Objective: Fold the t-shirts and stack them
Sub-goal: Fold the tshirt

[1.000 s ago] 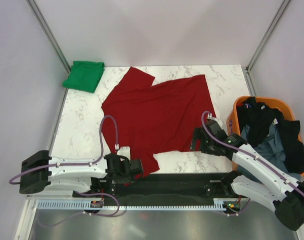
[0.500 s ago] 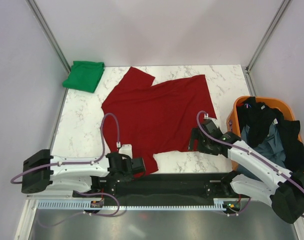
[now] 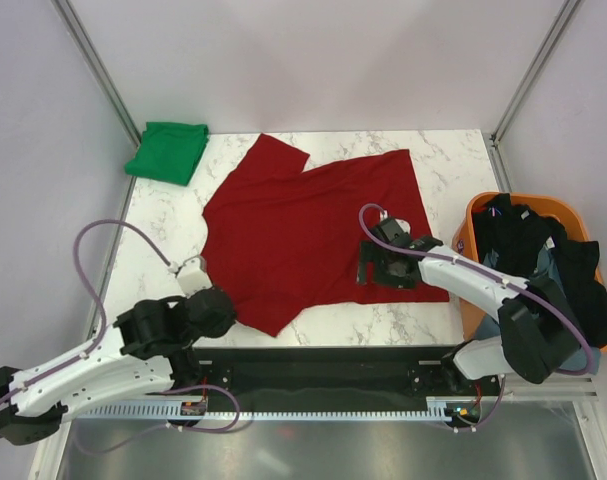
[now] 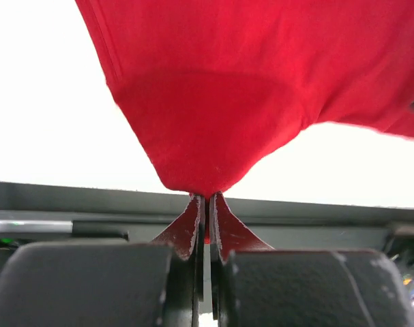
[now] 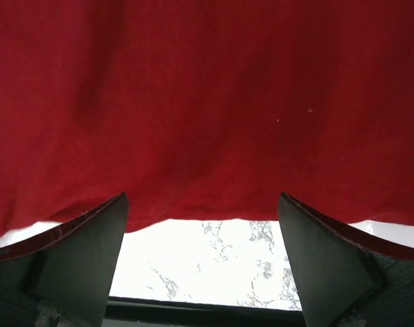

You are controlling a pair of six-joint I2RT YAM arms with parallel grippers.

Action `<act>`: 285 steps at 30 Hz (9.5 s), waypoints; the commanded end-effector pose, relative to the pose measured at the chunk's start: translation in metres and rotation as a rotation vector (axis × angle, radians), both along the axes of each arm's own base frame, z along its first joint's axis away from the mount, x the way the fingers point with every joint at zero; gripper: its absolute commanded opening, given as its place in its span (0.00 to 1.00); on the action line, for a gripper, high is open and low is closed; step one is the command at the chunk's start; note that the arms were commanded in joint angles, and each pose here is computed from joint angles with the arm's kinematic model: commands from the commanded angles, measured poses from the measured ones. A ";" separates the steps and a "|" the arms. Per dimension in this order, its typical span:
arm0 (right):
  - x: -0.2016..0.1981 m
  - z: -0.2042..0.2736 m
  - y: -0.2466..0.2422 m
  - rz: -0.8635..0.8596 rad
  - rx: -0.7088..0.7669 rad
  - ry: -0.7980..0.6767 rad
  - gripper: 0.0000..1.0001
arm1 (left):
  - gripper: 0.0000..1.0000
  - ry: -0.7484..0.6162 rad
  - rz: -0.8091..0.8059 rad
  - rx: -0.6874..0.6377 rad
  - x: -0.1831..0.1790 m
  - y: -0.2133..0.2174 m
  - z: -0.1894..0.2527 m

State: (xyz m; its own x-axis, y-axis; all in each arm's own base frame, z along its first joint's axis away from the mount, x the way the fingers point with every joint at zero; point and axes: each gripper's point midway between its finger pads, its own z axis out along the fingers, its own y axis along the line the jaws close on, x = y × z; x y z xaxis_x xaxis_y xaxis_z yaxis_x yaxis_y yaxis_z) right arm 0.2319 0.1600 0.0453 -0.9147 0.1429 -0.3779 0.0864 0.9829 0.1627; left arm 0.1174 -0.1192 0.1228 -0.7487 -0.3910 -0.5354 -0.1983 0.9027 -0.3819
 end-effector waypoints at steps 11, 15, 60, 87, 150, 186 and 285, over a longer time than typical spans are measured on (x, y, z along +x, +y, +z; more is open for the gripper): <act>-0.027 0.007 -0.081 -0.333 -0.173 -0.132 0.98 | 0.02 -0.246 0.165 0.076 0.028 0.055 0.060; -0.033 0.003 -0.101 -0.426 -0.223 -0.135 0.98 | 0.02 -0.257 0.170 0.069 0.028 0.058 0.062; -0.022 0.061 -0.079 -0.467 -0.024 -0.191 0.00 | 0.03 -0.246 -0.319 0.185 0.035 -0.011 0.100; 0.159 0.112 -0.110 -0.450 -0.128 -0.229 0.00 | 0.02 -0.098 -0.322 0.366 0.261 0.020 0.106; 0.131 -0.025 -0.153 -0.431 -0.139 -0.051 0.36 | 0.08 0.057 0.351 -0.001 0.227 0.108 -0.082; 0.013 0.117 -0.071 -0.364 0.229 -0.286 0.89 | 0.98 -0.353 0.402 -0.122 0.127 0.114 0.088; 0.347 -0.024 -0.134 -0.408 -0.207 -0.217 0.50 | 0.02 -0.160 -0.186 -0.069 0.506 0.008 -0.087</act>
